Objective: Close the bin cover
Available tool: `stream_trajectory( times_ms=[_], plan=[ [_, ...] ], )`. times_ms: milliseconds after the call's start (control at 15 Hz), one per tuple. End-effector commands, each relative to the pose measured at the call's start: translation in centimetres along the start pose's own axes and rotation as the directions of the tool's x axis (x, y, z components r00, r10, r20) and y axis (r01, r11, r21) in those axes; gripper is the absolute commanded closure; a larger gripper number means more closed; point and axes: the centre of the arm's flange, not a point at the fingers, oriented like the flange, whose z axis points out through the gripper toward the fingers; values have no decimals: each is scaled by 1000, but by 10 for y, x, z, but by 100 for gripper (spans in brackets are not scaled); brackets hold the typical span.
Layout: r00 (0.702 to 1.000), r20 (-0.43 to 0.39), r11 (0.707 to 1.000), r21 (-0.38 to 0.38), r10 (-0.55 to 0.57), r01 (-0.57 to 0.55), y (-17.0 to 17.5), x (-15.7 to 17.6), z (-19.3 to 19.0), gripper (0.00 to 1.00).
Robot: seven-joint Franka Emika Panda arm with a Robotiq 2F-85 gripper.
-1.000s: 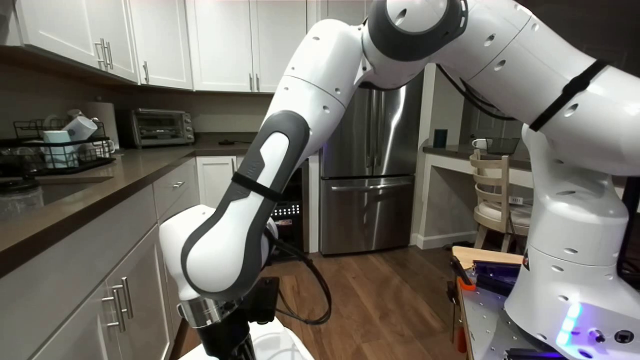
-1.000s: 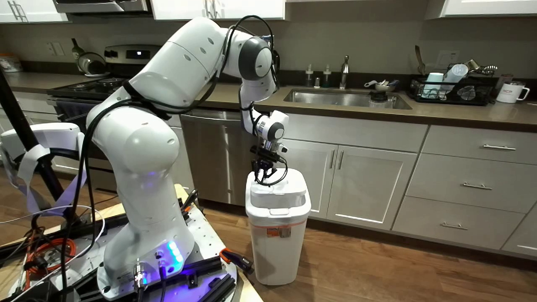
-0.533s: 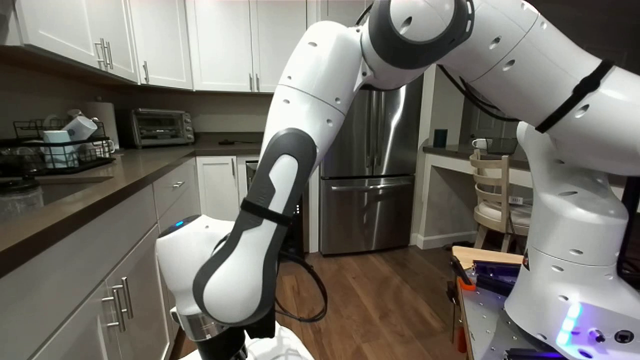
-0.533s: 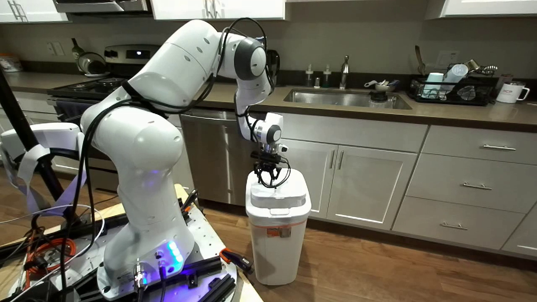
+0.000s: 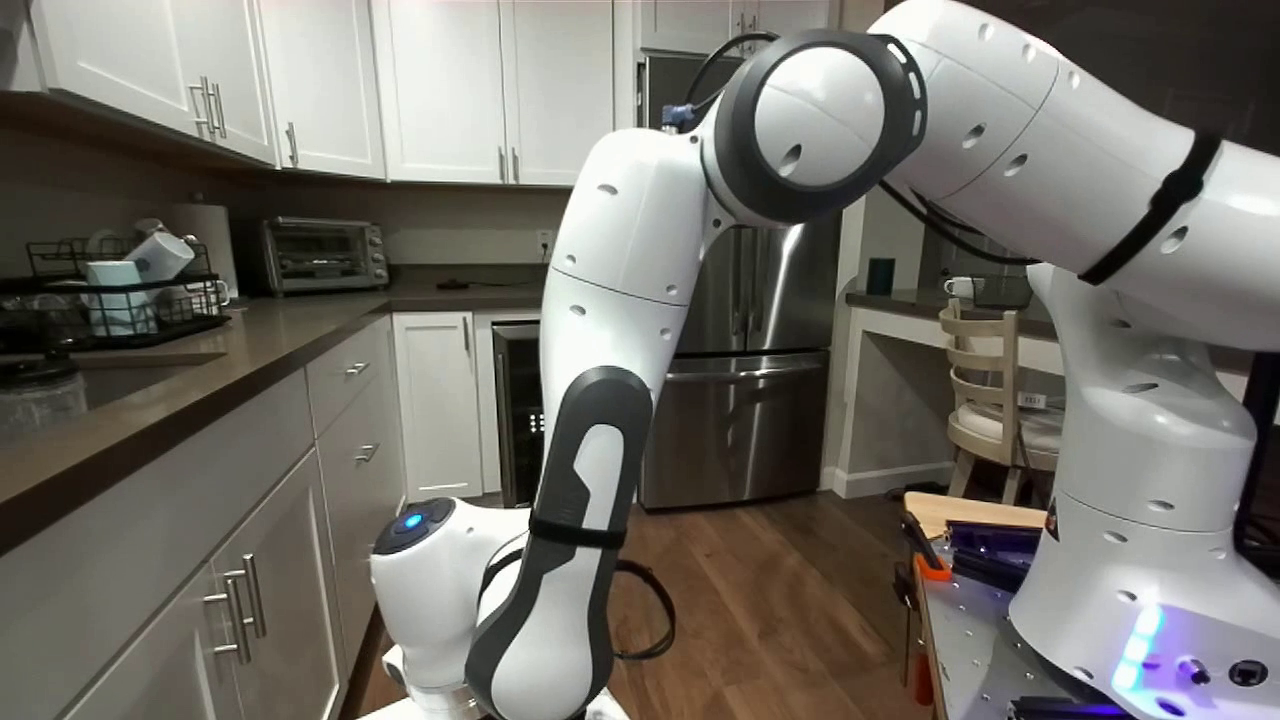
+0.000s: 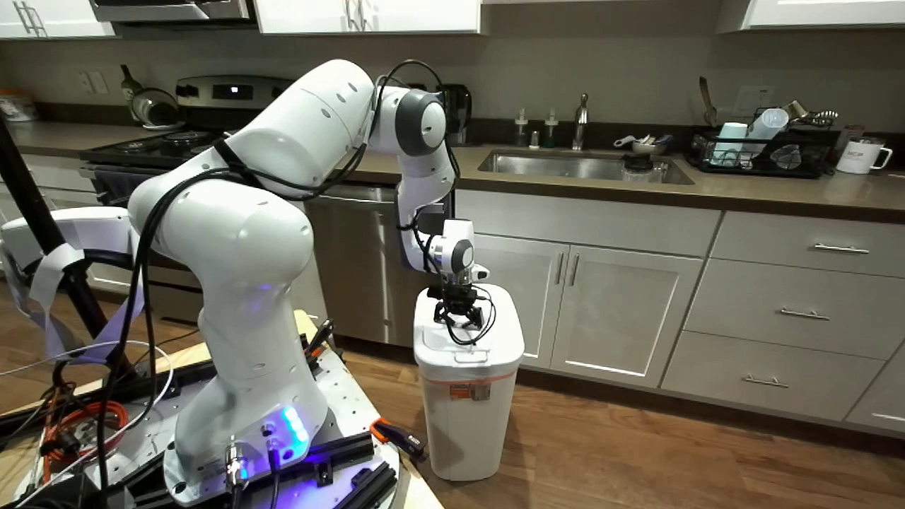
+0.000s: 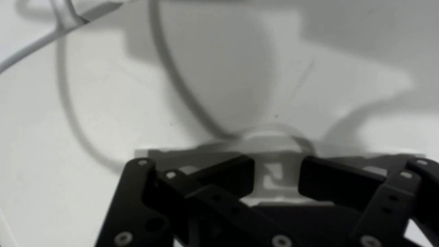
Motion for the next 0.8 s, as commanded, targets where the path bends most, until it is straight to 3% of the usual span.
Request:
stream_trajectory(
  times_ms=[0, 267, 333, 467, 533, 733],
  plan=[
    [999, 17, 999, 18, 27, -28, 14, -4, 22, 89],
    [997, 45, 996, 50, 65, -67, 27, 3, -8, 95],
    [996, 55, 996, 52, 74, -77, 31, 5, -16, 87],
    [993, 76, 994, 51, 91, -95, 36, 8, -23, 82],
    [992, 82, 994, 49, 94, -98, 39, 10, -28, 88],
    [991, 99, 994, 50, 95, -100, 45, 15, -36, 90]
  ],
)
